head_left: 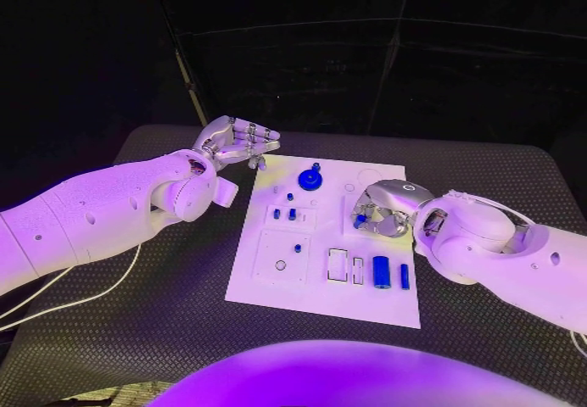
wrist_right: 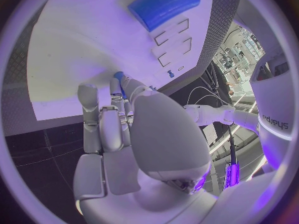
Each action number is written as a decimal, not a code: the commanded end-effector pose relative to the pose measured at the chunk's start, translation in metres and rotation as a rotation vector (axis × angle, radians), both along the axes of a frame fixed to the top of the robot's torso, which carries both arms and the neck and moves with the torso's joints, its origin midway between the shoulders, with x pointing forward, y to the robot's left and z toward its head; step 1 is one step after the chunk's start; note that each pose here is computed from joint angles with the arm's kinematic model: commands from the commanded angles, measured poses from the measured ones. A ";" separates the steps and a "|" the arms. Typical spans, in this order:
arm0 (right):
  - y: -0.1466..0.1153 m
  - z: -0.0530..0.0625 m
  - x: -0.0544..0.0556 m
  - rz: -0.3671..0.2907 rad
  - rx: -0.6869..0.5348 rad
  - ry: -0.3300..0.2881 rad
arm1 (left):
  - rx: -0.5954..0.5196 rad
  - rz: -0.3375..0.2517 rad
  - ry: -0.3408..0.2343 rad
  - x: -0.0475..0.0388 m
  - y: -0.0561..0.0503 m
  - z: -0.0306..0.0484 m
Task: Assemble the parts on the task board
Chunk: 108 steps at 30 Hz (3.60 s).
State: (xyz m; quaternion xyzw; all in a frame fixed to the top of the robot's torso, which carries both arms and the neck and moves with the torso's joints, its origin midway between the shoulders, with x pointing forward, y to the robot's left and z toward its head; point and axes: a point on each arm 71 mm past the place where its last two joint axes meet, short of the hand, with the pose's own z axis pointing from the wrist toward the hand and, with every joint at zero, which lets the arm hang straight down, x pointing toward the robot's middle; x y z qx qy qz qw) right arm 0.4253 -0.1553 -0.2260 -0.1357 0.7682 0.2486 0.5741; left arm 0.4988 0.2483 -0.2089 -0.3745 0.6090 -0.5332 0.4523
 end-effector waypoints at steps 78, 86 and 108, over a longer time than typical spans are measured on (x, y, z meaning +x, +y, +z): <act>0.139 -0.021 -0.047 0.351 0.023 0.098 | -0.017 -0.030 0.007 0.0031 -0.012 -0.0010; 0.144 -0.028 -0.052 0.364 0.011 0.097 | -0.016 -0.029 0.007 0.0030 -0.012 -0.0009; 0.133 -0.010 -0.056 0.325 0.238 -0.039 | -0.013 -0.028 0.012 0.0025 -0.010 -0.0010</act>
